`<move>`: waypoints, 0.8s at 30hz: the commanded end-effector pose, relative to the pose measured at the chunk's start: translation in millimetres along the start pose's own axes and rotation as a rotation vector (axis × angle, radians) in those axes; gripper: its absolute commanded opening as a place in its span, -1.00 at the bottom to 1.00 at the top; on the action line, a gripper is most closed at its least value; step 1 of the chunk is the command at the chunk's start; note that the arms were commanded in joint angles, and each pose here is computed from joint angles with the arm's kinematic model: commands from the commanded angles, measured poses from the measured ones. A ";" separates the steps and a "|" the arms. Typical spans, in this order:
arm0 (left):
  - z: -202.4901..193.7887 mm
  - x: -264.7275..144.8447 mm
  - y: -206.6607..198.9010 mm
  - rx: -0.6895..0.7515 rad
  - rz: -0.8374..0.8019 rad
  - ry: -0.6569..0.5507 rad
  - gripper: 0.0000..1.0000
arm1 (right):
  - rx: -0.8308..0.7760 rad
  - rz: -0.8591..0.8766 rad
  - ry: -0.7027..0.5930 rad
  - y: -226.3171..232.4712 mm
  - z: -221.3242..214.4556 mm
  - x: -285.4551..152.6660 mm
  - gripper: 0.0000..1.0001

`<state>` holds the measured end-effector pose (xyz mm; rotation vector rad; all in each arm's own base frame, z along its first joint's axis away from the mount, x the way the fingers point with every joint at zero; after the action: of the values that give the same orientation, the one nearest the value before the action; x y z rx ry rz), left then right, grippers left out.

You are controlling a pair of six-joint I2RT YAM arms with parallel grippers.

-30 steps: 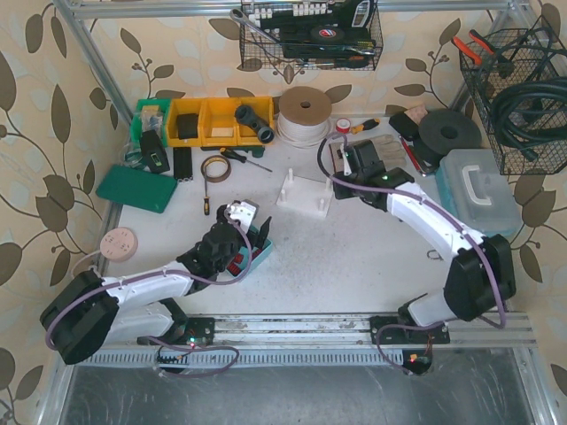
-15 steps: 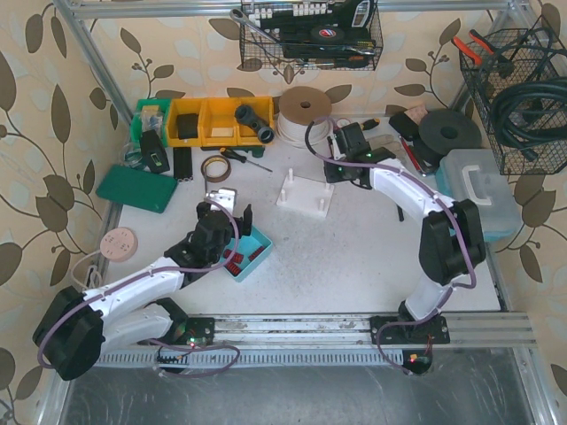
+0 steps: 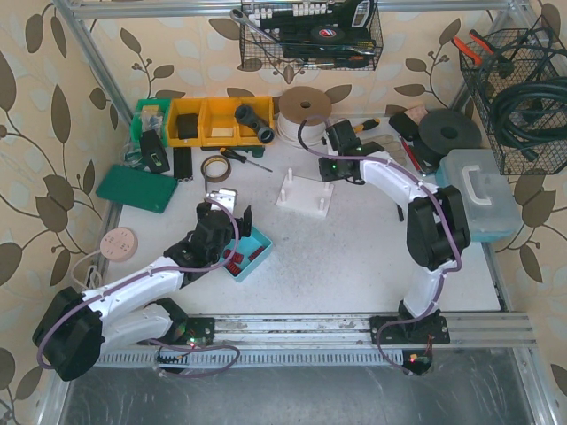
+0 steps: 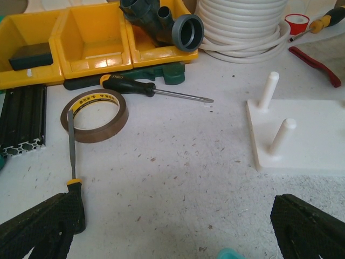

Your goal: Install the large spring

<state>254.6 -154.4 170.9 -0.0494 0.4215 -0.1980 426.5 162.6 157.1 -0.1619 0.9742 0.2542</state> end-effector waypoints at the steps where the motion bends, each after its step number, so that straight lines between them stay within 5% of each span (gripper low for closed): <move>1: 12.1 -2.0 -1.7 -0.033 -0.008 -0.034 0.97 | -0.014 -0.013 0.001 -1.8 7.4 3.7 -1.00; 14: 11.8 -1.7 -2.1 -0.029 -0.009 -0.032 0.97 | -0.016 -0.016 0.046 -0.1 1.7 23.7 -0.89; 24: 12.6 -2.0 -1.1 -0.028 0.000 -0.027 0.97 | -0.011 -0.020 0.068 -0.9 0.2 30.2 -0.48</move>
<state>254.4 -154.4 170.5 -0.0481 0.4235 -0.1980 433.3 165.2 124.4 -0.1892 1.0552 0.2501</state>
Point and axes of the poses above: each gripper's point midway between its finger pads, its own x axis out along the fingers, its own y axis along the line the jaws close on, z = x × y, the point moved 4 cm from there along -x, back along the fingers, and after that the axes turned 8 degrees about -x, right-handed, at the moved point
